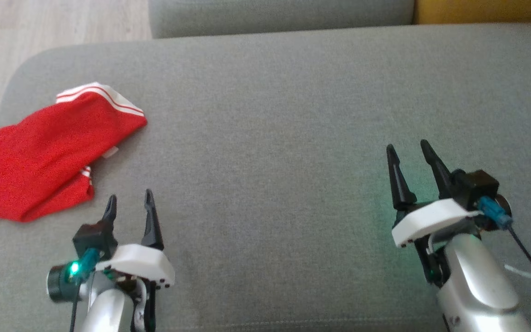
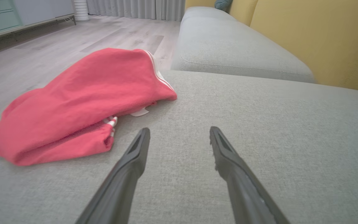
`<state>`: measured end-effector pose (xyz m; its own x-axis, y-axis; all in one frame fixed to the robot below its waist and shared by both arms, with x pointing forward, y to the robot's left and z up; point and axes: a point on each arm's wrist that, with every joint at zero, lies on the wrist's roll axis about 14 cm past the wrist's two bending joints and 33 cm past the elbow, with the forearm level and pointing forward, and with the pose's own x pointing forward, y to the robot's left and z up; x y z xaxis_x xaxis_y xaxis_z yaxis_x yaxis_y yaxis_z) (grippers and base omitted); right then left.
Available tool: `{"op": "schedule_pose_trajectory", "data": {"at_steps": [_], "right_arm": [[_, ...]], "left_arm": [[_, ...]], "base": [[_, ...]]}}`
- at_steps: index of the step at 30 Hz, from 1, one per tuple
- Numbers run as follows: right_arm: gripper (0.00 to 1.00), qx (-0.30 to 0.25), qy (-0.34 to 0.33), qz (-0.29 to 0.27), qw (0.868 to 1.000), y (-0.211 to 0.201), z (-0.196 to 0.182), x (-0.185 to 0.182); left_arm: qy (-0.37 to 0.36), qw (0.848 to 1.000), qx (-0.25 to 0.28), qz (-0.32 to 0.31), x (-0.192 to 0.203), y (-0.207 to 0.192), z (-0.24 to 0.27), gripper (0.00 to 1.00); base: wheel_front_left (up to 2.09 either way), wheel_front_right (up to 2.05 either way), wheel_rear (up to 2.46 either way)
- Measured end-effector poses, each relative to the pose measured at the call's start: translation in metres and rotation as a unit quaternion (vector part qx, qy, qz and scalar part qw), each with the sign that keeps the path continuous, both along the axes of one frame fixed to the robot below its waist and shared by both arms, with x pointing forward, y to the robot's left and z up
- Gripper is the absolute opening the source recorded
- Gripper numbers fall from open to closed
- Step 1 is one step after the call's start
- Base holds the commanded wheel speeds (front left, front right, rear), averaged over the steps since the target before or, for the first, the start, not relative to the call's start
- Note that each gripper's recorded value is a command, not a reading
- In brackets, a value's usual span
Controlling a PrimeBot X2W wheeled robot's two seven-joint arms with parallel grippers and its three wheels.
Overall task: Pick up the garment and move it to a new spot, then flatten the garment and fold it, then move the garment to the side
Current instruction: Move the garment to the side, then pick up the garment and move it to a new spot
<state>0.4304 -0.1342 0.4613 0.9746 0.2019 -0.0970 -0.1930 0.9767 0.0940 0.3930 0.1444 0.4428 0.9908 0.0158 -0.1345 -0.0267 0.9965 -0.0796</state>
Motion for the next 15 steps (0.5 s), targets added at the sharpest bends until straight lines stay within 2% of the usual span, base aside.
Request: {"op": "schedule_pose_trajectory", "data": {"at_steps": [9,15], "right_arm": [[1.00,0.023,0.008,0.004,1.000,0.007,-0.004,-0.022],[1.00,0.028,0.014,0.017,0.999,0.018,-0.007,-0.019]], "left_arm": [[0.005,1.000,0.004,0.013,-0.020,0.010,-0.002,1.00],[0.007,1.000,0.000,0.023,-0.024,0.016,-0.003,1.00]], "base": [[0.00,0.00,0.00],[0.00,0.00,0.00]]}}
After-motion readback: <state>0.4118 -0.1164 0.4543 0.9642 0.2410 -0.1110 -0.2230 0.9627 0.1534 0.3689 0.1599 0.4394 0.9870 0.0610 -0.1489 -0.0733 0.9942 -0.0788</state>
